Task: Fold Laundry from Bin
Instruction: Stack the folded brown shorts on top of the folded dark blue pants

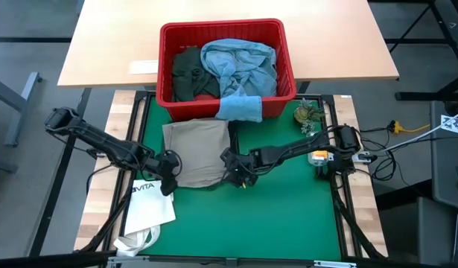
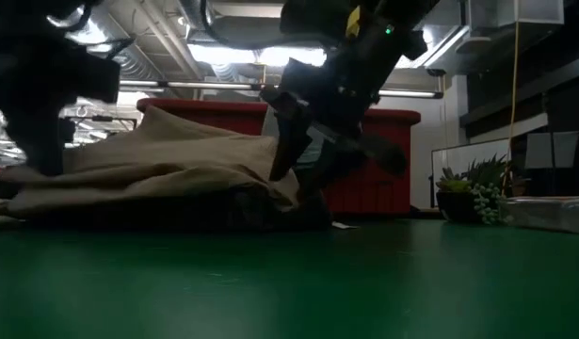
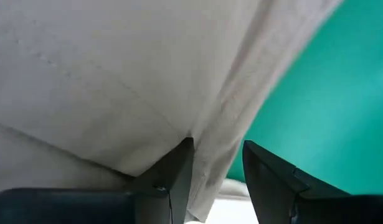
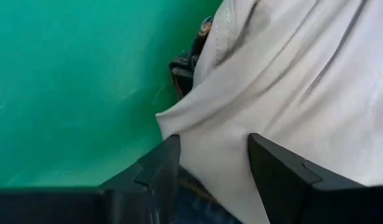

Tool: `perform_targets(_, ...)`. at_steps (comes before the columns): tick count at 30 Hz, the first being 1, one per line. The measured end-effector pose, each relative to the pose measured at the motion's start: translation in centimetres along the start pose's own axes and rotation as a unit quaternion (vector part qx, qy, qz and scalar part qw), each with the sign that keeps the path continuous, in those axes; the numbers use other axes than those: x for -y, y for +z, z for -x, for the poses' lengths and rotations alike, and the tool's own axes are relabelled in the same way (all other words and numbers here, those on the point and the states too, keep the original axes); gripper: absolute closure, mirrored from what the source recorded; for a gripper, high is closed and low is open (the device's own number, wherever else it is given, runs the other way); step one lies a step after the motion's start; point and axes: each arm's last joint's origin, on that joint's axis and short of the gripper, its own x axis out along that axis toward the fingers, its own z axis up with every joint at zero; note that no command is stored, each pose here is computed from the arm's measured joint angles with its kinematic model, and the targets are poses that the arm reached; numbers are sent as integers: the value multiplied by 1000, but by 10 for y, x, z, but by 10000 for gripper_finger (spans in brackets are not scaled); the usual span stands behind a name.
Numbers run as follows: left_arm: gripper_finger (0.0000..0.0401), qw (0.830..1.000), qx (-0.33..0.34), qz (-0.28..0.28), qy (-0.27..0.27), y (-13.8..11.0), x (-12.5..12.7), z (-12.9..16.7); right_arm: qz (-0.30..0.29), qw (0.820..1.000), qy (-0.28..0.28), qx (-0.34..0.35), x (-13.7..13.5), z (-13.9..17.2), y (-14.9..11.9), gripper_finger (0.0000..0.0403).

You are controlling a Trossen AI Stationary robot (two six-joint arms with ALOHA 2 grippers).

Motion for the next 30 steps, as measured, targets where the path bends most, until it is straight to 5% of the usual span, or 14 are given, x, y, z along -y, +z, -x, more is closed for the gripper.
perform_targets(11,309,990,100,-66,-75,33,40,49,-16,995,-87,48,25,63,5,212)
perform_targets(20,321,938,318,-76,114,55,36,67,-64,975,-213,-8,50,59,-6,212)
perform_targets(30,321,916,327,-11,231,70,-7,48,-148,960,-238,-26,75,29,-46,212)
